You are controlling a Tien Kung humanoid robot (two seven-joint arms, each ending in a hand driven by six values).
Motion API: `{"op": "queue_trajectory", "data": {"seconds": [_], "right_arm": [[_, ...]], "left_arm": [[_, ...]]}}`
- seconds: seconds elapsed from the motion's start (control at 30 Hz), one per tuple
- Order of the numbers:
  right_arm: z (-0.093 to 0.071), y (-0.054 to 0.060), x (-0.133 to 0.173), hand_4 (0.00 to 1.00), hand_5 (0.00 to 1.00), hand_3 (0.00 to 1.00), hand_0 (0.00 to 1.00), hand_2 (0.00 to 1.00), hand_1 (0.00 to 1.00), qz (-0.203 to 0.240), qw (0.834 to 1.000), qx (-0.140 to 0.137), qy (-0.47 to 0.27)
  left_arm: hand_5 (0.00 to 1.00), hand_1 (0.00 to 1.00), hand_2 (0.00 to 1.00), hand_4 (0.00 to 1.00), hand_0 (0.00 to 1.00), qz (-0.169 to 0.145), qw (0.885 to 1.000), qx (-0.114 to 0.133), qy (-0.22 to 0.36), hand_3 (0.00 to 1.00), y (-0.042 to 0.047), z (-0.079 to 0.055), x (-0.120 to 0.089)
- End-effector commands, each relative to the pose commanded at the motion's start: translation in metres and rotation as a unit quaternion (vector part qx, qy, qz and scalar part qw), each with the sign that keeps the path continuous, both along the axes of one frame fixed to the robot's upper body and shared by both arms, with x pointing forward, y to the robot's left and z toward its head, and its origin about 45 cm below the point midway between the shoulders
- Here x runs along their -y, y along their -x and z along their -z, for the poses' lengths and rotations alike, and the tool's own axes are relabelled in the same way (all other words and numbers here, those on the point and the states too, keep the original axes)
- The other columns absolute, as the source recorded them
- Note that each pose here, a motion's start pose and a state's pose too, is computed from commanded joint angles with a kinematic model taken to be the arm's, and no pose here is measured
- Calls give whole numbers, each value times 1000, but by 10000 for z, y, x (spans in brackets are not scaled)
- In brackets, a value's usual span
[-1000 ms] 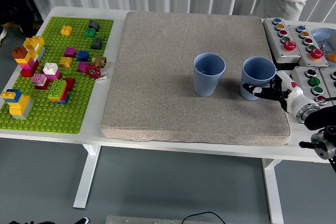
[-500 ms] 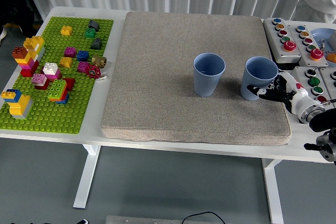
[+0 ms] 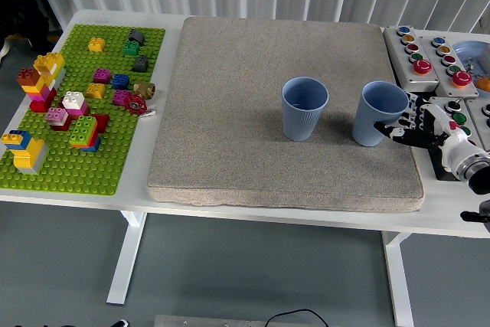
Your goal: Pick cup pour cup place
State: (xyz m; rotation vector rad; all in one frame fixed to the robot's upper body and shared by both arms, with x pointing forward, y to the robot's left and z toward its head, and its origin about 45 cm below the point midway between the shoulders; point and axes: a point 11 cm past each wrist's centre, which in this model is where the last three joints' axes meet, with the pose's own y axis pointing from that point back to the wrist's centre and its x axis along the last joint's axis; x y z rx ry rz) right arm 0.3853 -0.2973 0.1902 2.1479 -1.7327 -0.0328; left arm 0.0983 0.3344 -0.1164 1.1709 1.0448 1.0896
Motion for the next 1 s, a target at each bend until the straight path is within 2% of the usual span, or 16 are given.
{"op": "queue_trajectory", "data": {"seconds": [0.27,0.67,0.83,1.0], "right_arm": [[-42,107,86,862,424,956,957,998,930,-10,1000,1,12],[-69,175,218,861,425,954,957,998,930,-3,1000,1,20],[-127,148,322,862,428,954,958,998,930,11,1000,9,20],[-284,56,377,859,427,953,958,998,925,16,999,25,22]], "left_arm": [[998,854,864,502,800,0,1000,2,-1,790,-13,-4,-6],[998,853,864,502,800,-1,1000,1,-1,789,-8,-4,-14],[998,852,864,502,800,-1,1000,-1,-1,789,10,0,-12],[998,852,864,502,801,-1,1000,-4,-1,789,34,3,-18]]}}
